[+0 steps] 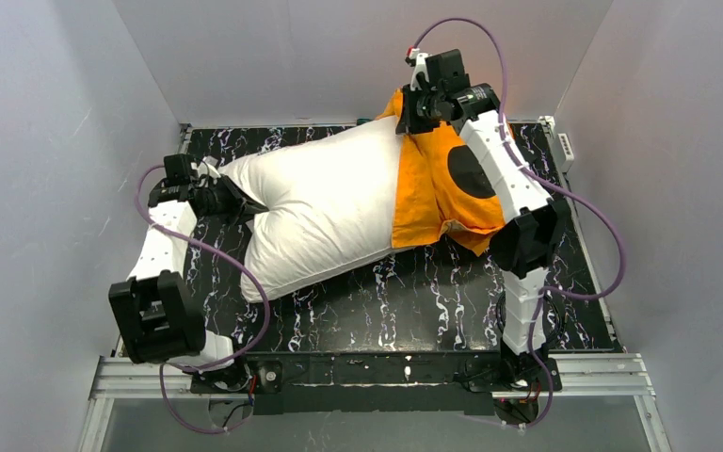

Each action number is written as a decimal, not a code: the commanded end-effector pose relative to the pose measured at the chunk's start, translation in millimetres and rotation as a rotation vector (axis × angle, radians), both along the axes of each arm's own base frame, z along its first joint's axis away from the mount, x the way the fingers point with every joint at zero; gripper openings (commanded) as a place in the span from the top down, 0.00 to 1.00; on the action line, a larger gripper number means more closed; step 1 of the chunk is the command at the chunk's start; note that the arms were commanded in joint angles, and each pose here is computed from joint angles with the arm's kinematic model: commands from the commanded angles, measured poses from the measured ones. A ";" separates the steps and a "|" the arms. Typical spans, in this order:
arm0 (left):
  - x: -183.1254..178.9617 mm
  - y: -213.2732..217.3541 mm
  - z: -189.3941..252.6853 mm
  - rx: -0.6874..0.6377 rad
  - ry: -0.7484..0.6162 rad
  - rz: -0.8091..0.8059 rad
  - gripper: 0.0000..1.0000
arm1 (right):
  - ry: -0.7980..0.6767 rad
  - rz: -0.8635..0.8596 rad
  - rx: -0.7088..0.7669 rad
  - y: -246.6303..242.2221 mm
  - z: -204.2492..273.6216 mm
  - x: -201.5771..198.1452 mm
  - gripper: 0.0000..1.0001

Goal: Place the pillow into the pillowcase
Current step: Stuff the pillow into the pillowcase.

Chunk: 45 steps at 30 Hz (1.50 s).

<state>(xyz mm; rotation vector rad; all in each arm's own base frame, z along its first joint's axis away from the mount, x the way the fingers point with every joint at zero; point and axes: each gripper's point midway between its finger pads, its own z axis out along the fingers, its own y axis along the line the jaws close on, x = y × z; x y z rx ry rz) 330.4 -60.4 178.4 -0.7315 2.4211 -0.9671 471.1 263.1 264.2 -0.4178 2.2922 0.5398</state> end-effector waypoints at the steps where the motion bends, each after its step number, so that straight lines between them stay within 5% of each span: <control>1: 11.4 -33.7 21.3 -0.180 -0.048 -0.132 0.97 | -0.197 0.126 0.263 20.3 114.0 -38.3 0.99; 8: 31.9 -94.7 52.7 -0.219 -0.138 -0.252 1.00 | -0.034 0.493 0.518 99.9 117.2 -128.3 0.99; 14: 43.0 -158.2 86.7 -0.302 -0.209 -0.295 1.00 | 0.350 0.693 0.840 175.4 92.8 -199.6 0.99; 18: 36.6 -158.8 91.2 -0.275 -0.229 -0.283 1.00 | 0.399 0.529 0.690 161.8 43.9 -176.5 0.99; 24: 9.7 -112.7 65.0 0.003 -0.194 -0.228 0.93 | 0.289 0.276 0.345 84.2 16.1 -125.6 0.98; 32: -11.5 -19.3 49.0 0.265 -0.192 -0.004 0.38 | -0.011 0.055 0.038 -2.1 45.2 -81.2 0.26; 35: -11.4 10.5 53.8 0.318 -0.223 0.079 0.05 | -0.047 -0.013 -0.007 -22.0 44.7 -63.7 0.12; 45: 2.3 15.7 48.0 0.263 -0.213 0.049 0.02 | -0.095 -0.026 0.097 1.5 51.3 4.7 0.02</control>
